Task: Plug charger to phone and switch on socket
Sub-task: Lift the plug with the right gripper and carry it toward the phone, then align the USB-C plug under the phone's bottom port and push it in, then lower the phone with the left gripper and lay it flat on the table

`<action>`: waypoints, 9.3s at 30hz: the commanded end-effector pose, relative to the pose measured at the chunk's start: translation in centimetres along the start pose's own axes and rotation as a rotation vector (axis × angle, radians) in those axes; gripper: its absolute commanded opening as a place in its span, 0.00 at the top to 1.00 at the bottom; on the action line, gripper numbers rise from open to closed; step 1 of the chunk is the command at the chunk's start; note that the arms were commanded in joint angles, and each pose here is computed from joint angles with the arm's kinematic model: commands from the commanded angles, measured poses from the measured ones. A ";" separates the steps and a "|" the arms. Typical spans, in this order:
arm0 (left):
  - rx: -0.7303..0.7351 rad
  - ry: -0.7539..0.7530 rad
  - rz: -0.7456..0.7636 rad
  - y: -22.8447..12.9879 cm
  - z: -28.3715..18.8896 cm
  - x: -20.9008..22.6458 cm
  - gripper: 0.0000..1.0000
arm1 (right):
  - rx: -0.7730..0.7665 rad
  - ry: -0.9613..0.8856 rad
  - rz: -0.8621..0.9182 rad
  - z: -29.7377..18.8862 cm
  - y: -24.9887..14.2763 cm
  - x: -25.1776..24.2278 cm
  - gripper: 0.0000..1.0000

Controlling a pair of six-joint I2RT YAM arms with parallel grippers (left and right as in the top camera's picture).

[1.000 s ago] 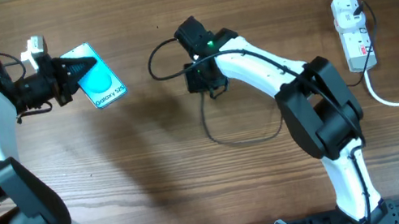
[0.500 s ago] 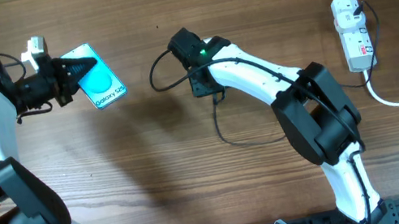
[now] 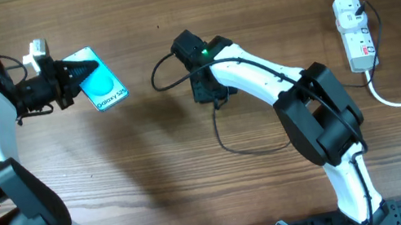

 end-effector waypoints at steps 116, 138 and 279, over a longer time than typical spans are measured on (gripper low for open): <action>0.502 -0.305 0.407 -7.9 14.0 -12.4 0.96 | -0.436 1.350 -0.336 -18.3 -7.6 -3.1 0.96; 0.533 -0.332 0.425 -8.1 13.8 -12.7 0.96 | -0.453 1.358 -0.284 -18.7 -6.9 -3.6 0.96; -0.157 1.024 0.410 -5.7 10.6 -0.9 0.49 | -0.308 0.812 -0.160 -11.4 -8.8 -8.0 0.49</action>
Point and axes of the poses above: each gripper's point midway between its finger pads, its own z axis out along the fingers, its own x axis along the line the jaws close on, y = z × x, the point moved 9 cm from there along -z, back along the fingers, and after that the axes turned 4 degrees about -z, right-handed, at the moved point
